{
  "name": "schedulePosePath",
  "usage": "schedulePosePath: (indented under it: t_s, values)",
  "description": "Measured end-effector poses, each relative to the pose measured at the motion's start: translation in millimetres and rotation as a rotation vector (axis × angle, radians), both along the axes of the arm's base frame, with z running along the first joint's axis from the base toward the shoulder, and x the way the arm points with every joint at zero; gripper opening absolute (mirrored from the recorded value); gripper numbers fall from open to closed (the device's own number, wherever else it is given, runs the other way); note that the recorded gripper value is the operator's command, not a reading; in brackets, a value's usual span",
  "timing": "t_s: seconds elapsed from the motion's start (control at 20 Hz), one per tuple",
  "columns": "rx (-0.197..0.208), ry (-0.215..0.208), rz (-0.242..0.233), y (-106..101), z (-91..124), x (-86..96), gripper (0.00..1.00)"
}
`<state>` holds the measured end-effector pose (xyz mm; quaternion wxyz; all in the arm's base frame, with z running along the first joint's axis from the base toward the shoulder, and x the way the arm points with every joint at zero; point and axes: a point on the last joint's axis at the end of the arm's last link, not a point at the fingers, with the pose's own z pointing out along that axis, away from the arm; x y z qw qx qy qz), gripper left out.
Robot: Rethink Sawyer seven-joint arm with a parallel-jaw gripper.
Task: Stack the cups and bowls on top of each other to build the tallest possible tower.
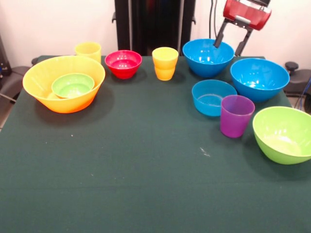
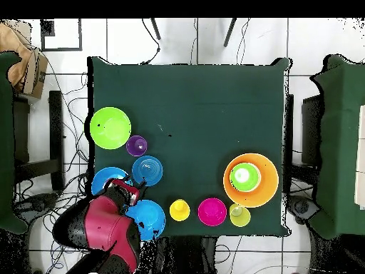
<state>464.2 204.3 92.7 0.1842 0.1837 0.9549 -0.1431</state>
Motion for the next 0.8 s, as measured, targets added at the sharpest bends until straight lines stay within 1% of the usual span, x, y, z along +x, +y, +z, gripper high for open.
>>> schedulePosePath:
  t_s: [0.05,0.1,0.15,0.2,0.25,0.3,0.4,0.5,0.8]
  values:
    - [0.001,0.003,0.007,-0.4,0.1,-0.3,1.00]
    - [0.003,0.010,0.027,-3.8,1.2,0.4,1.00]
    - [0.004,0.013,0.036,-6.1,1.9,0.7,1.00]
    - [0.003,0.019,0.058,-13.7,4.8,2.4,1.00]
    - [0.002,0.021,0.066,-16.9,6.1,3.0,1.00]
    - [-0.004,0.022,0.084,-26.3,10.4,4.7,1.00]
    - [-0.007,0.020,0.092,-30.7,13.2,5.9,1.00]
    - [-0.010,0.017,0.105,-31.7,15.5,7.1,1.00]
    - [-0.013,0.000,0.148,-14.7,15.1,15.7,1.00]
